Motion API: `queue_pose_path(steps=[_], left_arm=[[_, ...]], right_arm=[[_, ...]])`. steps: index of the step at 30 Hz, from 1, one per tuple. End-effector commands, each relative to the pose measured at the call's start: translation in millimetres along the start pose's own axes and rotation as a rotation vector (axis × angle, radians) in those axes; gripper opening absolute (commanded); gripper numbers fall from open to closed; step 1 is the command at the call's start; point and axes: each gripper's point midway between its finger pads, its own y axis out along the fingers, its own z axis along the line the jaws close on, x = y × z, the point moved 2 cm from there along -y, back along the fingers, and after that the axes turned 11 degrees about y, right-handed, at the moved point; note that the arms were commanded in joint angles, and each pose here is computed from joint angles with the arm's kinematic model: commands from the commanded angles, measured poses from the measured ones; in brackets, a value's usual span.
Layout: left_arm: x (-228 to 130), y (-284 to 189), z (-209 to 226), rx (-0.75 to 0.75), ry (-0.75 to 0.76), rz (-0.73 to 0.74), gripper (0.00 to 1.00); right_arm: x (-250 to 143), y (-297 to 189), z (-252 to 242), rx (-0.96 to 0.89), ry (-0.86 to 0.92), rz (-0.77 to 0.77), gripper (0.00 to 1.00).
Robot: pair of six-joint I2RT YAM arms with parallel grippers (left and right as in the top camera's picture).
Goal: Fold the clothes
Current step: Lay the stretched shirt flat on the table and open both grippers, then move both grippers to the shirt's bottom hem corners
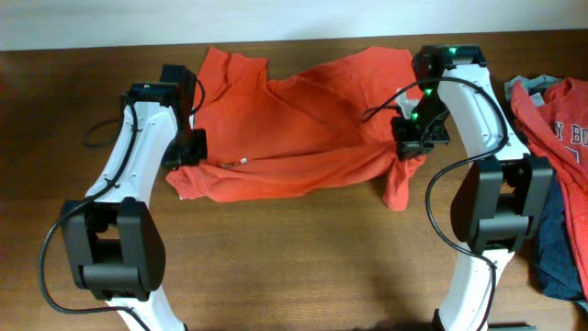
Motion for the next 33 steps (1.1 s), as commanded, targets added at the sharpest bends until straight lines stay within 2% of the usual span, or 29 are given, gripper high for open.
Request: queue_pose_path(steps=[1, 4, 7, 8, 10, 11, 13, 17, 21, 24, 31, 33], left_arm=[[33.4, -11.6, 3.4, -0.004, -0.031, -0.141, 0.23], [54.0, -15.7, 4.3, -0.004, -0.044, -0.233, 0.22], [56.9, -17.0, -1.4, -0.042, -0.041, -0.246, 0.22], [55.8, -16.8, -2.9, -0.052, -0.039, -0.241, 0.22], [50.1, -17.8, -9.7, -0.097, -0.031, -0.217, 0.24], [46.1, -21.6, -14.4, -0.130, -0.026, -0.200, 0.28], [43.4, -28.9, -16.0, -0.147, -0.020, -0.188, 0.33], [44.2, -58.4, -13.1, -0.155, 0.001, -0.224, 0.36], [37.7, -117.8, -4.4, -0.150, -0.008, -0.364, 0.41], [23.1, -158.3, 1.3, -0.148, -0.019, -0.455, 0.46], [-28.4, -220.6, -7.5, -0.161, 0.015, -0.553, 0.47], [-38.8, -231.0, -5.3, -0.140, -0.019, -0.573, 0.47]], right_arm=[[18.9, -6.7, 3.9, 0.005, -0.026, -0.103, 0.04], [33.4, -8.7, 5.8, 0.012, -0.022, -0.168, 0.04], [43.2, -10.6, 7.3, 0.018, -0.026, -0.212, 0.04], [46.1, -11.2, 7.7, 0.020, -0.029, -0.225, 0.11], [55.3, -16.7, 7.6, 0.026, -0.032, -0.269, 0.46], [59.6, -22.8, 7.3, 0.028, -0.032, -0.293, 0.65], [63.5, -36.3, 4.9, 0.032, -0.025, -0.324, 0.75], [60.0, -75.0, 2.7, 0.049, 0.015, -0.367, 0.76], [33.1, -138.3, 10.1, 0.067, 0.013, -0.420, 0.75], [14.4, -177.5, 15.9, 0.082, 0.024, -0.499, 0.73], [-53.3, -253.4, 27.4, 0.142, 0.048, -0.718, 0.71], [-76.0, -268.1, 21.4, 0.116, 0.077, -0.773, 0.71]])
